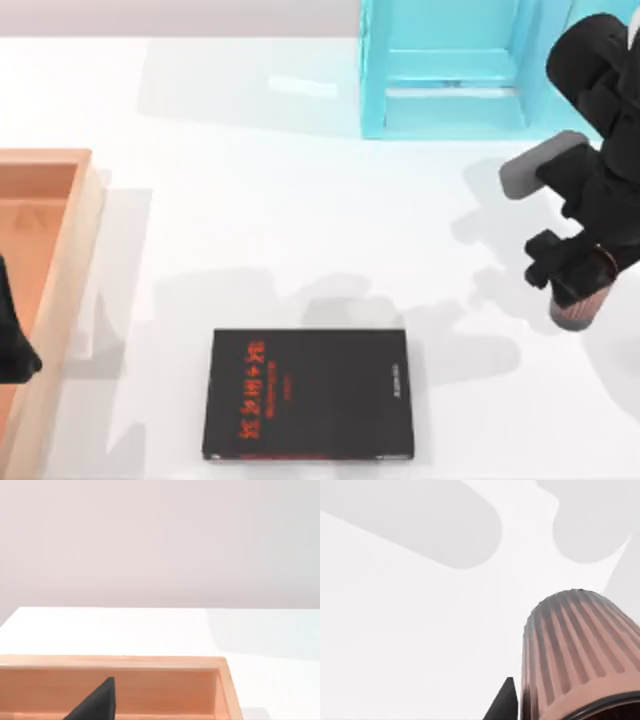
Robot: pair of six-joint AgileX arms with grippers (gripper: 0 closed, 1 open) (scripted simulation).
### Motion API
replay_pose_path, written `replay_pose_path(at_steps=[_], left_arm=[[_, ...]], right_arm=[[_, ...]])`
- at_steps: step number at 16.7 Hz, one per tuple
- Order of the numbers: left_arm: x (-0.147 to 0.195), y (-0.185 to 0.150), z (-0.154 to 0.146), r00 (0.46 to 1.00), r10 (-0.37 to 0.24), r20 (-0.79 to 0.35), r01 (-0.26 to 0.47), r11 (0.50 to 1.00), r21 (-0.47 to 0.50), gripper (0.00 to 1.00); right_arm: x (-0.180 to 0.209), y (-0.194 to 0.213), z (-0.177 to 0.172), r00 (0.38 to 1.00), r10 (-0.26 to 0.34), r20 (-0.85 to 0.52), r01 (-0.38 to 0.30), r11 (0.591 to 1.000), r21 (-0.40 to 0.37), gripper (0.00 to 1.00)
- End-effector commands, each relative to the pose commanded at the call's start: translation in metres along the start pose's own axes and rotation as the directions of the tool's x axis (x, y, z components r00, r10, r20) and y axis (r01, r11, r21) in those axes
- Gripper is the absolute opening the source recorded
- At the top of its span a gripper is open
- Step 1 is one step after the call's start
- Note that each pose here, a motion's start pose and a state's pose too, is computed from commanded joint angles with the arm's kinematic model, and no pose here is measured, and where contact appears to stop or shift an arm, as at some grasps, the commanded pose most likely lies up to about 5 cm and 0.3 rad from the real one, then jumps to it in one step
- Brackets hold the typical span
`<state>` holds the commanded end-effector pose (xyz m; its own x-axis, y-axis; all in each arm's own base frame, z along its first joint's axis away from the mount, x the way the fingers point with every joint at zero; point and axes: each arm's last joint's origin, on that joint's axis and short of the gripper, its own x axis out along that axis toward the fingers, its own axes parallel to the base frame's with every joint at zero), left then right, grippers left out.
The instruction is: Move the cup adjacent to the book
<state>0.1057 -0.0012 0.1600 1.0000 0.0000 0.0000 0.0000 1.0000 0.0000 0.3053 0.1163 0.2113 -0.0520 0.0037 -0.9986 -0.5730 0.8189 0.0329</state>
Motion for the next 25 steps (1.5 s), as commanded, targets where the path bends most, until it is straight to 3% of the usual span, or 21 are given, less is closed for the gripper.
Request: replay_pose_path(at_steps=[2,5,9,12,19,25], left_arm=[[0.000,0.000,0.000,1.000,0.000,0.000,0.000,1.000,0.000,1.00],[0.000,0.000,0.000,1.000,0.000,0.000,0.000,1.000,0.000,1.00],[0.000,0.000,0.000,1.000,0.000,0.000,0.000,1.000,0.000,1.00],[0.000,0.000,0.000,1.000,0.000,0.000,0.000,1.000,0.000,1.00],[0.000,0.000,0.000,1.000,0.000,0.000,0.000,1.000,0.000,1.00],[0.000,0.000,0.000,1.000,0.000,0.000,0.000,1.000,0.000,1.00]], right_arm=[[-0.002,0.025,0.001,1.000,0.000,0.000,-0.001,0.987,0.162,0.00],[-0.008,0.058,-0.001,1.000,-0.004,0.022,-0.005,0.931,0.366,0.00],[-0.019,0.090,-0.008,0.997,-0.009,0.073,-0.030,0.852,0.523,0.00],[-0.024,0.103,-0.012,0.995,-0.010,0.101,-0.050,0.819,0.572,0.00],[-0.023,0.103,-0.011,0.995,-0.010,0.102,-0.052,0.811,0.583,0.00],[0.019,0.102,-0.006,0.993,-0.008,0.120,-0.063,0.814,0.578,0.00]])
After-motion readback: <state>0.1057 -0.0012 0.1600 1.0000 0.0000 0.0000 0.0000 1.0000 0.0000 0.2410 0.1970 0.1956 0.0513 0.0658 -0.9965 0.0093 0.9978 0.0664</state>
